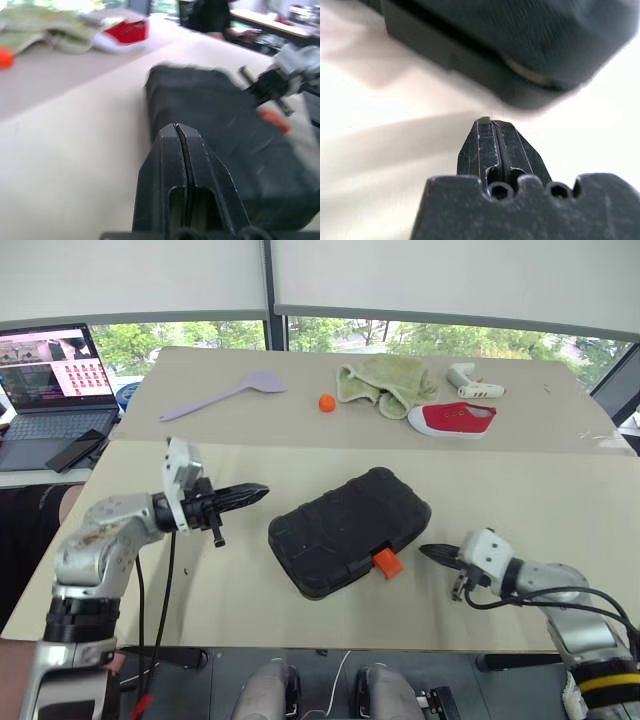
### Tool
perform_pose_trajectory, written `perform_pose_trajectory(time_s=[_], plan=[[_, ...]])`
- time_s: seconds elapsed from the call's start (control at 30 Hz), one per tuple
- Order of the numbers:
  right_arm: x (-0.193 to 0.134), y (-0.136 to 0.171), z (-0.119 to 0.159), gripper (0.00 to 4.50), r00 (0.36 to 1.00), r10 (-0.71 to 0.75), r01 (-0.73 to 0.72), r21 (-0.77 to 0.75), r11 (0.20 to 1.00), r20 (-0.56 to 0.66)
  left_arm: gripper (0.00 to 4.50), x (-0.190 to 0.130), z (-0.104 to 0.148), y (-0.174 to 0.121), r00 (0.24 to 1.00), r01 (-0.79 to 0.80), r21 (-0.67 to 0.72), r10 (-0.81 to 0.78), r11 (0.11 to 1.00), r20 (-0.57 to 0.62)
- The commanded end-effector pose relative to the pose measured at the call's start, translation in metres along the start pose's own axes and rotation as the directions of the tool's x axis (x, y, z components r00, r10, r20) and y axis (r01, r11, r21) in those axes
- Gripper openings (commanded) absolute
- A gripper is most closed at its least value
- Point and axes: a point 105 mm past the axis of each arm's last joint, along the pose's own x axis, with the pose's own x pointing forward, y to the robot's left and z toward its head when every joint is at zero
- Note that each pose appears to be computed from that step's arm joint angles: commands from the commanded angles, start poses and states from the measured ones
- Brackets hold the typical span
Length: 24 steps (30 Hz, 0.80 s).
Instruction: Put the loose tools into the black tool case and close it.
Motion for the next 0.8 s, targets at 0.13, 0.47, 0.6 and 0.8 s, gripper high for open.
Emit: perform_pose_trajectory(time_s=[0.13, 0.47, 0.6, 0.8], plan=[[-0.016, 0.024, 0.019, 0.00, 0.991, 0.008, -0.023, 0.111, 0.994, 0.131, 0.08, 0.090, -0.037, -0.036, 0.958, 0.254, -0.044, -0.257, 0.966, -0.129], [-0.018, 0.046, 0.040, 0.00, 0.985, 0.003, -0.044, 0.237, 0.970, 0.172, 0.08, 0.118, -0.117, -0.055, 0.836, 0.293, -0.033, -0.273, 0.956, -0.476], [-0.006, 0.058, 0.046, 0.00, 0.979, 0.039, -0.089, 0.253, 0.963, 0.198, 0.08, 0.113, -0.124, -0.059, 0.833, 0.274, -0.062, -0.269, 0.960, -0.483], [0.004, 0.061, 0.045, 0.00, 0.978, 0.053, -0.103, 0.250, 0.963, 0.200, 0.08, 0.111, -0.121, -0.055, 0.843, 0.247, -0.067, -0.248, 0.967, -0.478]])
